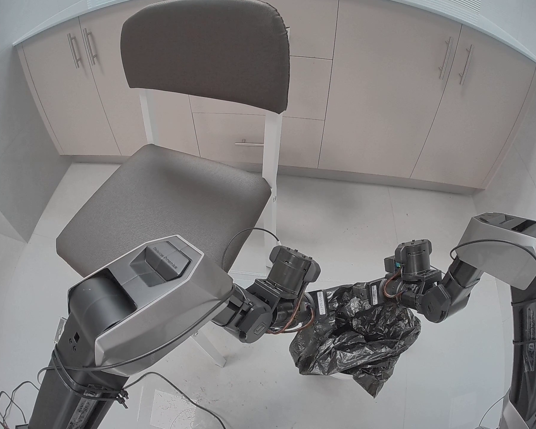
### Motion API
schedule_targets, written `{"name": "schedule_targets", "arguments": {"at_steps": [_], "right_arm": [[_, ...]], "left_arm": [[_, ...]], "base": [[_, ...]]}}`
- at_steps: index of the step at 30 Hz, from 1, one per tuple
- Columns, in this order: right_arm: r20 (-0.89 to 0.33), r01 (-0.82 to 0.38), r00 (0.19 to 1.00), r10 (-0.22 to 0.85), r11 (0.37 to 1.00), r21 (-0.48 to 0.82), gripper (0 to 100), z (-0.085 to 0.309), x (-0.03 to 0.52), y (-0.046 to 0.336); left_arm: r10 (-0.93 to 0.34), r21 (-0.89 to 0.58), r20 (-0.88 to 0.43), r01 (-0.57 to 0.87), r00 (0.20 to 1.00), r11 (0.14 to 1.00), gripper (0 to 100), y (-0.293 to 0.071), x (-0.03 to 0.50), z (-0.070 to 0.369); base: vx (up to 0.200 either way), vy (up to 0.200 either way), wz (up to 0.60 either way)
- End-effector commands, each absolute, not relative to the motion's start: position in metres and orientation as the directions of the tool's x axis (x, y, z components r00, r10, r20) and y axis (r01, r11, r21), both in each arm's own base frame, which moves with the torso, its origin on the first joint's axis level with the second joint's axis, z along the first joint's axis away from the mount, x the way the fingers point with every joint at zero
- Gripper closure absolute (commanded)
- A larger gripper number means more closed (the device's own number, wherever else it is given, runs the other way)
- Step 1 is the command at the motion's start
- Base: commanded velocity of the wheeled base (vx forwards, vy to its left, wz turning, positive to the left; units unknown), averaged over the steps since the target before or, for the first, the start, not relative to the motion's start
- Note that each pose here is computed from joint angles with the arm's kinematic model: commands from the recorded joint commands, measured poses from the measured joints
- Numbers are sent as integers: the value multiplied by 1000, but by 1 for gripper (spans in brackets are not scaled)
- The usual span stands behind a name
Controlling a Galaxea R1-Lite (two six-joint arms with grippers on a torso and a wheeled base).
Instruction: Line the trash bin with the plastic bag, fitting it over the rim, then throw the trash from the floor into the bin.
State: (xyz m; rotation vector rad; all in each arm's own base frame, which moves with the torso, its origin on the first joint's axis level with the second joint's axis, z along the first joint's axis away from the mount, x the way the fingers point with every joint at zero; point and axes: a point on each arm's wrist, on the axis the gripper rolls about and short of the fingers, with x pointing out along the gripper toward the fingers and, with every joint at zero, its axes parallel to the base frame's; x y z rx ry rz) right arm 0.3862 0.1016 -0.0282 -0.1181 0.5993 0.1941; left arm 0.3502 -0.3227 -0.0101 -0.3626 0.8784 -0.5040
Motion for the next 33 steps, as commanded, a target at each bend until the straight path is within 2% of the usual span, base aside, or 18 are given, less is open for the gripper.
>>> {"name": "schedule_targets", "arguments": {"at_steps": [1,10,20,33], "right_arm": [[-577,-208,805,137,976,-58,0,-37,391,102],[-565,-213,813,143,975,-60,0,-32,389,108],[-591,-293,781,202,954,-61,0,-24,358,132],[-594,-242,792,140,966,-94,0,-46,379,129]], "left_arm": [[-553,-494,-637,266,537,828,100,-322,350,-11],[-543,-490,-632,258,553,833,100,-322,351,-10],[-543,-486,-635,263,549,834,100,-322,350,-12],[-548,-449,-611,320,571,835,100,-323,367,-17]], "base": [[0,0,0],[0,0,0],[0,0,0],[0,0,0]]}}
